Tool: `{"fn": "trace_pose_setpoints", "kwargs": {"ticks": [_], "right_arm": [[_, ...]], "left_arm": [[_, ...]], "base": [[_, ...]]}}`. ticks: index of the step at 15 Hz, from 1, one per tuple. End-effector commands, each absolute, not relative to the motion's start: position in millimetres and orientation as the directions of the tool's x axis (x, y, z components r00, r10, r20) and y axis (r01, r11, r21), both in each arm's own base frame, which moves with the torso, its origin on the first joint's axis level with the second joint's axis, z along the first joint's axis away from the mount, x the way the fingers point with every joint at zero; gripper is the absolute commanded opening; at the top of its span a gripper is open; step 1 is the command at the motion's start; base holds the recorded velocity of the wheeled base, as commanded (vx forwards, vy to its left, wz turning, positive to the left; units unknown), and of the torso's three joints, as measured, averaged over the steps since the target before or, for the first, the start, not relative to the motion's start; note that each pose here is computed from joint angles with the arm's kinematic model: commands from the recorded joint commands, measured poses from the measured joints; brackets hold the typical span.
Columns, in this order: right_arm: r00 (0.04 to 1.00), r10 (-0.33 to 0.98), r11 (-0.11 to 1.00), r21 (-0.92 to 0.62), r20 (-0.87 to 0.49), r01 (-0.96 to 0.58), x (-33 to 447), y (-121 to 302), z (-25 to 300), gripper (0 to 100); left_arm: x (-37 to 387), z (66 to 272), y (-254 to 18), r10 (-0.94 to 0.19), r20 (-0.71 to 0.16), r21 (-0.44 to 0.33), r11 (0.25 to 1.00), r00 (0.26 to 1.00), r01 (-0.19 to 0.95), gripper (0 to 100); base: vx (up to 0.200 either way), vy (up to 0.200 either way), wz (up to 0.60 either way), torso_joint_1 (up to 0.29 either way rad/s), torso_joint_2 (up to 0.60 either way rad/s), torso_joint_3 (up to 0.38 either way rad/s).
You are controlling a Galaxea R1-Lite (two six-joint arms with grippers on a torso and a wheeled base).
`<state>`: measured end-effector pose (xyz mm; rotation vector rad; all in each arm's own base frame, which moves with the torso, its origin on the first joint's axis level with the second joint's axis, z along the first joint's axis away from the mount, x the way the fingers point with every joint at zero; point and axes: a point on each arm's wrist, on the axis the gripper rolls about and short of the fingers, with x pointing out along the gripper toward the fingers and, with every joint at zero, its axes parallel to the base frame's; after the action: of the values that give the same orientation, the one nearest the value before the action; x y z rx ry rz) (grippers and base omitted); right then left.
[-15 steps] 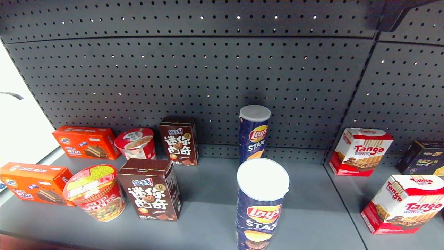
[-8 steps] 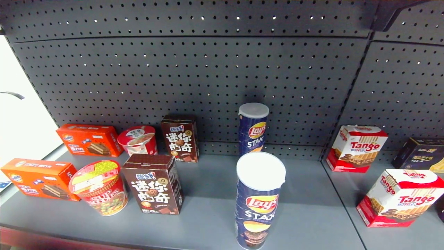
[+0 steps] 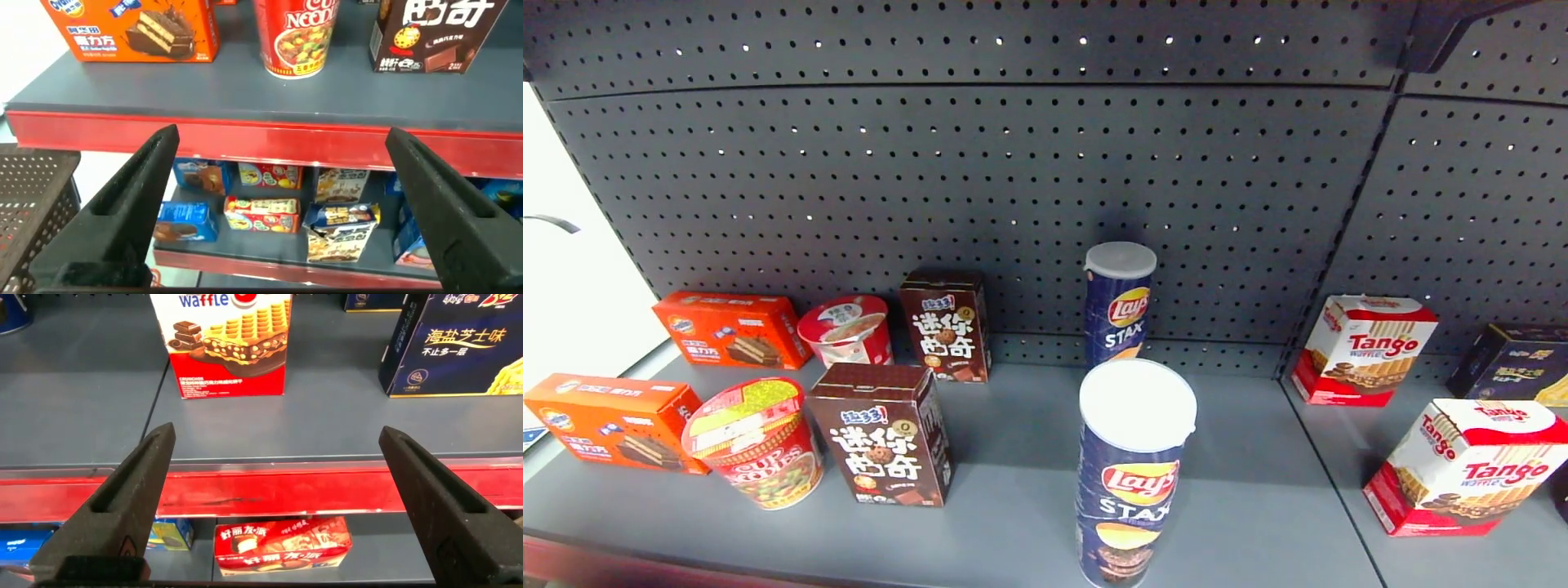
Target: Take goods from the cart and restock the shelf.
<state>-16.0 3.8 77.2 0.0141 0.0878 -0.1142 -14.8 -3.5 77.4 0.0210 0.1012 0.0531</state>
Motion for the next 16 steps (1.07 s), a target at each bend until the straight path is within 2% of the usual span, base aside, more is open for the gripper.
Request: {"fn": "trace_pose_setpoints", "kwargs": {"ticks": [1, 3, 16], "right_arm": [[0.990, -0.113, 0.993, 0.009, -0.090, 0.114, -15.9, 3.8, 77.1, 100], [0.990, -0.111, 0.994, 0.009, -0.090, 0.112, -15.9, 3.8, 77.1, 100], [0.990, -0.113, 0.993, 0.009, -0.090, 0.114, -15.9, 3.8, 77.1, 100]], "left_arm": [[-14.7, 77.4, -3.5, 0.055, -0.102, 0.023, 0.998, 0.993, -0.052, 100], [-14.7, 77.4, -3.6, 0.050, -0.102, 0.029, 0.998, 0.993, -0.047, 100], [-14.7, 77.4, -3.6, 0.051, -0.102, 0.029, 0.998, 0.993, -0.049, 100]], "base": [[0.000, 0.000, 0.00, 0.000, 0.00, 0.000], [0.000, 0.000, -0.30, 0.004, 0.00, 0.004], [0.000, 0.000, 0.00, 0.000, 0.00, 0.000]]}}
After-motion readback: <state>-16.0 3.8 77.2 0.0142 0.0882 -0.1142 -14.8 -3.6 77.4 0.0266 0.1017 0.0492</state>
